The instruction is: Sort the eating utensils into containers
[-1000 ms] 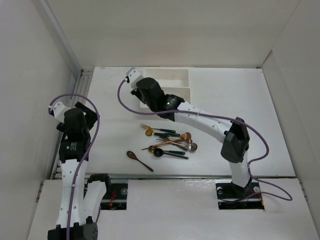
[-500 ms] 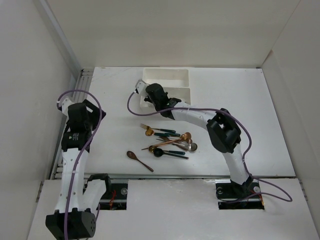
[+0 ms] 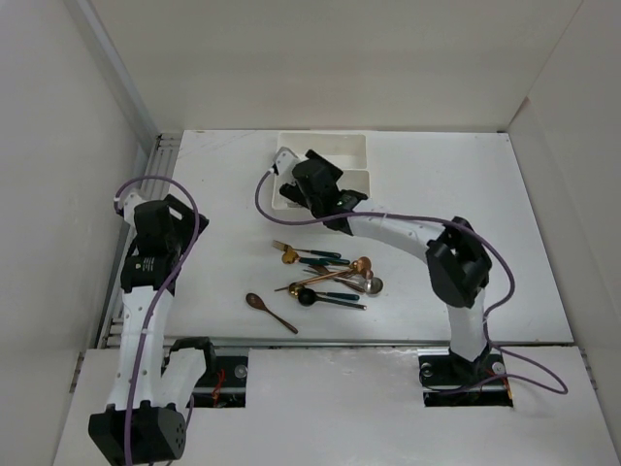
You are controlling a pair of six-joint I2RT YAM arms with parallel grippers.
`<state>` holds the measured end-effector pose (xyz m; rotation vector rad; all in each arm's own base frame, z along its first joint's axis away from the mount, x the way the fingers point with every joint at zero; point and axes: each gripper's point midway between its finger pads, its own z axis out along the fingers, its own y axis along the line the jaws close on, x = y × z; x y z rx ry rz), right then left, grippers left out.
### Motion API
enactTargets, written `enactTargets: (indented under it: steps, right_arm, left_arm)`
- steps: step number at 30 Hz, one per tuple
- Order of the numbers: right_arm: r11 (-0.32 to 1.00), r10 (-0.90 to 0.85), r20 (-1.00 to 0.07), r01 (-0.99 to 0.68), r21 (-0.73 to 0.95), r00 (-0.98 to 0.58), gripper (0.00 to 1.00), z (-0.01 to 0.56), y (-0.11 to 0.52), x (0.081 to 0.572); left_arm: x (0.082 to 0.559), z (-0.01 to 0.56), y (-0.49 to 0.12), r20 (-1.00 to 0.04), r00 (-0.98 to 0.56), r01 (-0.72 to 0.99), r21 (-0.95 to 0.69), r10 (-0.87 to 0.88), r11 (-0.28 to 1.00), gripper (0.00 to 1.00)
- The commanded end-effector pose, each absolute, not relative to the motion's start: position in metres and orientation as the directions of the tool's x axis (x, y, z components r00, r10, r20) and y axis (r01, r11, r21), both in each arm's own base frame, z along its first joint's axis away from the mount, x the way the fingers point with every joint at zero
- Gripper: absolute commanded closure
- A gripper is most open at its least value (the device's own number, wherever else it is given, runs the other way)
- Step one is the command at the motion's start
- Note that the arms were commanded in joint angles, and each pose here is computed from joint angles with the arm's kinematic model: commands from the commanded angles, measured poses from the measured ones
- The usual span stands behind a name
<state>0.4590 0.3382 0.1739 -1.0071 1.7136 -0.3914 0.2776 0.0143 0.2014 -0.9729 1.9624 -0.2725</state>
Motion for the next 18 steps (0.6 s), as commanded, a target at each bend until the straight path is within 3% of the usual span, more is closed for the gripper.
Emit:
enactTargets:
  steps: [1, 2, 3, 7, 11, 13, 18]
  right_arm:
    - [0.745, -0.618, -0.782, -0.375, -0.551, -0.079, 0.16, 0.255, 0.343, 0.42]
    - [0.795, -0.531, -0.837, -0.417, -0.44, -0.129, 0.15, 0.257, 0.351, 0.399]
    - [0.762, -0.504, -0.85, -0.542, -0.354, -0.153, 0.0, 0.249, 0.373, 0.375]
    - [0.651, -0.508, -0.786, -0.755, -0.082, -0.353, 0.0, 0.186, 0.413, 0.258]
    - [0.624, -0.504, -0.742, -0.781, 0.04, -0.441, 0.02, 0.147, 0.432, 0.183]
    - [0.629, -0.501, -0.719, -0.773, 0.079, -0.481, 0.02, 0.13, 0.443, 0.165]
    - [0.666, -0.501, -0.66, -0.736, 0.118, -0.56, 0.12, 0.092, 0.452, 0.152]
  left_arm:
    - [0.277, 0.217, 0.019, -0.659, -0.231, -0.508, -0.546, -0.716, 0.666, 0.28]
    - [0.277, 0.217, 0.019, -0.659, -0.231, -0.508, -0.546, -0.716, 0.666, 0.28]
    - [0.276, 0.22, 0.024, -0.666, -0.21, -0.514, -0.547, -0.715, 0.661, 0.28]
    - [0.269, 0.228, 0.029, -0.685, -0.171, -0.517, -0.549, -0.708, 0.656, 0.28]
    - [0.264, 0.238, 0.033, -0.701, -0.13, -0.509, -0.559, -0.701, 0.654, 0.28]
    - [0.259, 0.243, 0.034, -0.708, -0.11, -0.506, -0.564, -0.697, 0.653, 0.28]
    - [0.247, 0.259, 0.034, -0.728, -0.085, -0.477, -0.57, -0.68, 0.669, 0.28]
